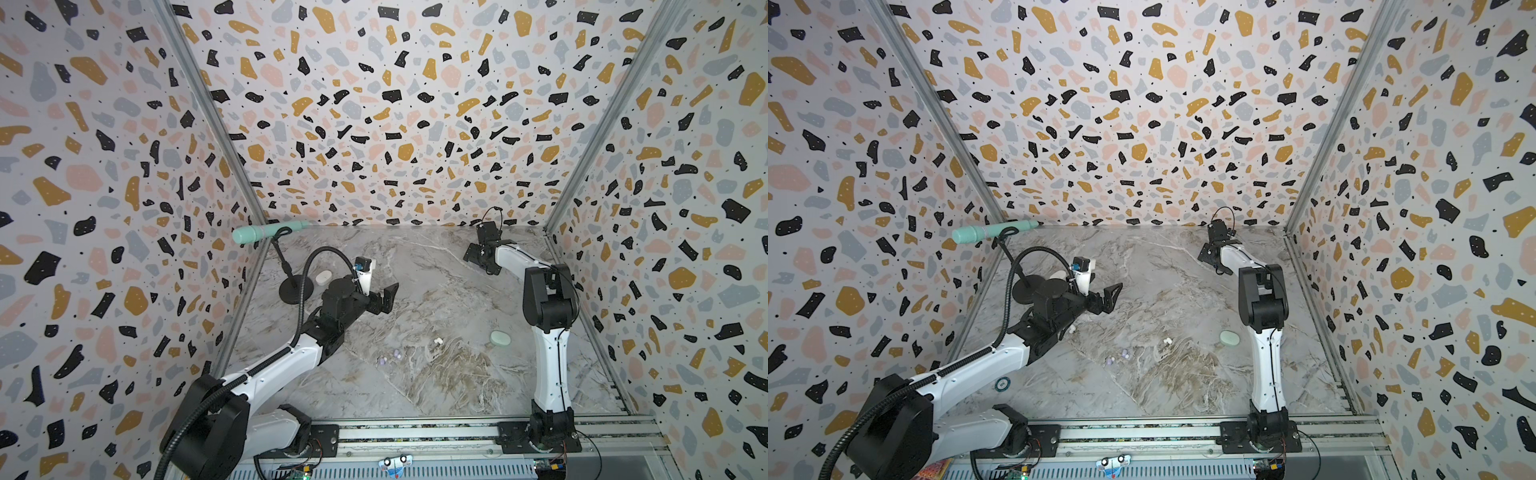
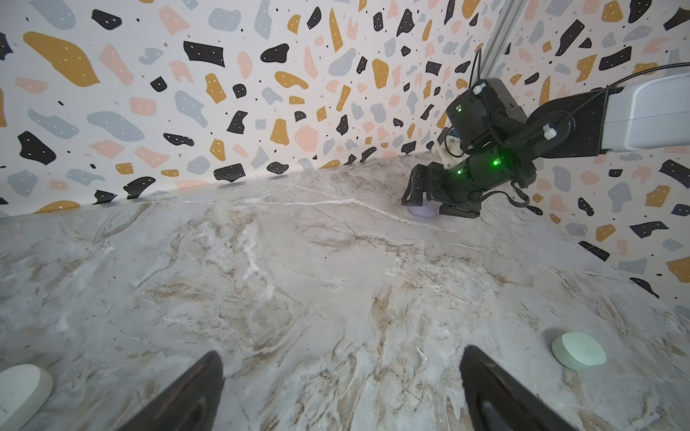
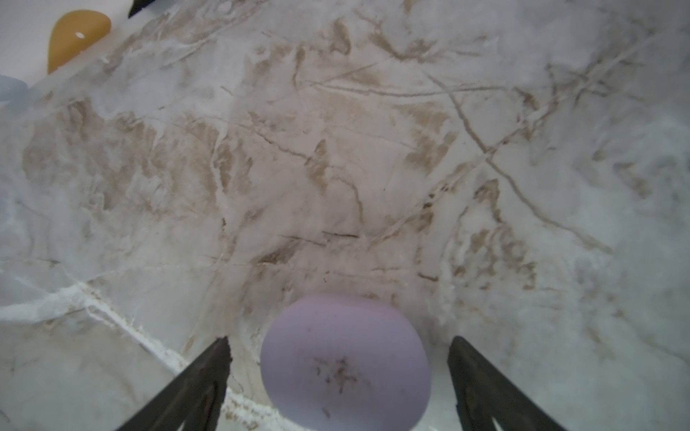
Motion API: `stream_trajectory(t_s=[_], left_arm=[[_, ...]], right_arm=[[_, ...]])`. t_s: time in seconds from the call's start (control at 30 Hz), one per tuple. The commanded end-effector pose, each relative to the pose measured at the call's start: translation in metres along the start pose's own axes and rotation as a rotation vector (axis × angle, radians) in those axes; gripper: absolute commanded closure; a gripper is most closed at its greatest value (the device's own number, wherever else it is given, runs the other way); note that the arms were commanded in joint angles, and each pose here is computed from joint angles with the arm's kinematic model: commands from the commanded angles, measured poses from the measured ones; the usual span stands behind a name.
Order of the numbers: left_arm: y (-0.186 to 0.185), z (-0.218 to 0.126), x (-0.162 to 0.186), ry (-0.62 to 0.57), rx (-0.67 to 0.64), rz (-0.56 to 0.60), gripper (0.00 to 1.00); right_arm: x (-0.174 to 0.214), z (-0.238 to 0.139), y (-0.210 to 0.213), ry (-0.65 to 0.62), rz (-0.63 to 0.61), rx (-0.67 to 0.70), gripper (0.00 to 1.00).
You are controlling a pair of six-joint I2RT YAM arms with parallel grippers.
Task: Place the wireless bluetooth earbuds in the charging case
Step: 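Move the open right gripper over the lavender round object farther from the robot, then close the right gripper on the lavender case and lift it toward the left gripper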
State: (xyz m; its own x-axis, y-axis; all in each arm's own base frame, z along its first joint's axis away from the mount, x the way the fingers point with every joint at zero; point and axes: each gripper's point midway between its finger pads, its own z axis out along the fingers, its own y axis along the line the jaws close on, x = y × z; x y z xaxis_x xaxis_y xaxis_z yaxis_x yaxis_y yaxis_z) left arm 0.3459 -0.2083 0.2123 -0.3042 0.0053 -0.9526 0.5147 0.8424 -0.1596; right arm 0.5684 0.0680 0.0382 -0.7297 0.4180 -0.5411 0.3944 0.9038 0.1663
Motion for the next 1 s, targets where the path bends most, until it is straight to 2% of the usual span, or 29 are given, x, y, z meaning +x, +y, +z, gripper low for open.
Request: stream_trajectory(t_s=[0.0,0.67,0.97], left_arm=[[-0.001,0.0,-0.014,-0.052,0.012,0.009,0.0],[0.0,-0.001,-0.018,-0.061,0.014,0.007,0.0],[-0.003,-0.002,-0.02,-0.066,0.031,0.02,0.0]], right_arm=[[-0.01,-0.005,-0.003,-0.015,-0.011,0.022,0.11],[0.0,0.003,-0.005,0.027,-0.013,0.003,0.34],[-0.003,-0.018,0.002,0.018,-0.036,-0.032,0.39]])
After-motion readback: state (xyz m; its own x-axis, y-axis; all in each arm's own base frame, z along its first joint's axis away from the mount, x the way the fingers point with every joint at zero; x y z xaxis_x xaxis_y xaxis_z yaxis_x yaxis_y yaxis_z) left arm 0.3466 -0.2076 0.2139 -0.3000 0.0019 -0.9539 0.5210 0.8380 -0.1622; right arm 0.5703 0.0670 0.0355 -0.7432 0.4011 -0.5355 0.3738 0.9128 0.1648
